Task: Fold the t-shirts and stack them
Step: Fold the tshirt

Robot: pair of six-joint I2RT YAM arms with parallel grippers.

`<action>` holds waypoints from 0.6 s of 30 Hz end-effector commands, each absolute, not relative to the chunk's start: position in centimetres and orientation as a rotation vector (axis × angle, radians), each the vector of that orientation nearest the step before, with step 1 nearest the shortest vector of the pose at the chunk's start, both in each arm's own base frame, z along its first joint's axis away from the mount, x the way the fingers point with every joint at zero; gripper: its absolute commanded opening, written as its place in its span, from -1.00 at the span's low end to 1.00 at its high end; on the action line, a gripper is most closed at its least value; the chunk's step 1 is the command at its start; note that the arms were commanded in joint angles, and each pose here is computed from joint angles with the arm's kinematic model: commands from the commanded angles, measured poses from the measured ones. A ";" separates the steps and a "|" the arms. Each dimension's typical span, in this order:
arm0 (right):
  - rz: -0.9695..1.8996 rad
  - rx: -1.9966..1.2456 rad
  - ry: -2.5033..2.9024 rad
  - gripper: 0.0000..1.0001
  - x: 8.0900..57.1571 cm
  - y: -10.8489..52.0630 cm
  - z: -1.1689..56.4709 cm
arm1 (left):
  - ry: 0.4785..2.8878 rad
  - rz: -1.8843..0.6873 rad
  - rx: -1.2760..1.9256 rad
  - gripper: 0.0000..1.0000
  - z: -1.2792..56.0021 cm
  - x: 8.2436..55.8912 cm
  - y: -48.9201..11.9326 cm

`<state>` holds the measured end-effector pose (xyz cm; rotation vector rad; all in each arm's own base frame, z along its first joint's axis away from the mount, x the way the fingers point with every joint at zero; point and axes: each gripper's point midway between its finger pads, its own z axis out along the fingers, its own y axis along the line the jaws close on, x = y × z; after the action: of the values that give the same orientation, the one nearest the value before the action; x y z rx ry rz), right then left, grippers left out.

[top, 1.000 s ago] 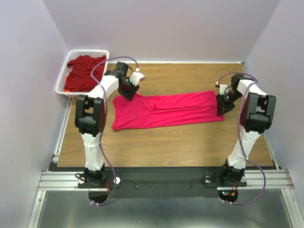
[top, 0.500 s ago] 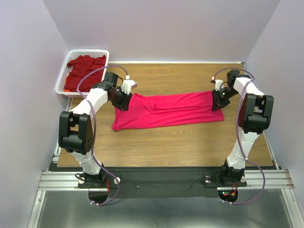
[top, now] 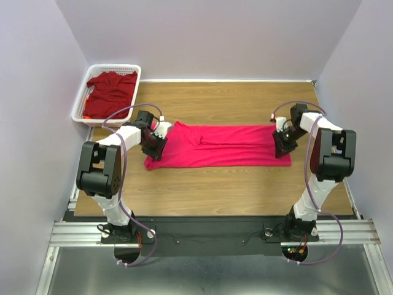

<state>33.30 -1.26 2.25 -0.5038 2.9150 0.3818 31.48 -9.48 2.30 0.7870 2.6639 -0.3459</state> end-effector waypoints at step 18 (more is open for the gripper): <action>0.491 -0.677 2.794 -0.46 37.1 2.2 6.7 | 2.459 -0.513 0.614 -0.17 11.2 41.2 -14.0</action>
<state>36.36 2.26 8.72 -0.7518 2.7356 0.4852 43.57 -11.93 11.61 0.6623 2.4140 -0.3711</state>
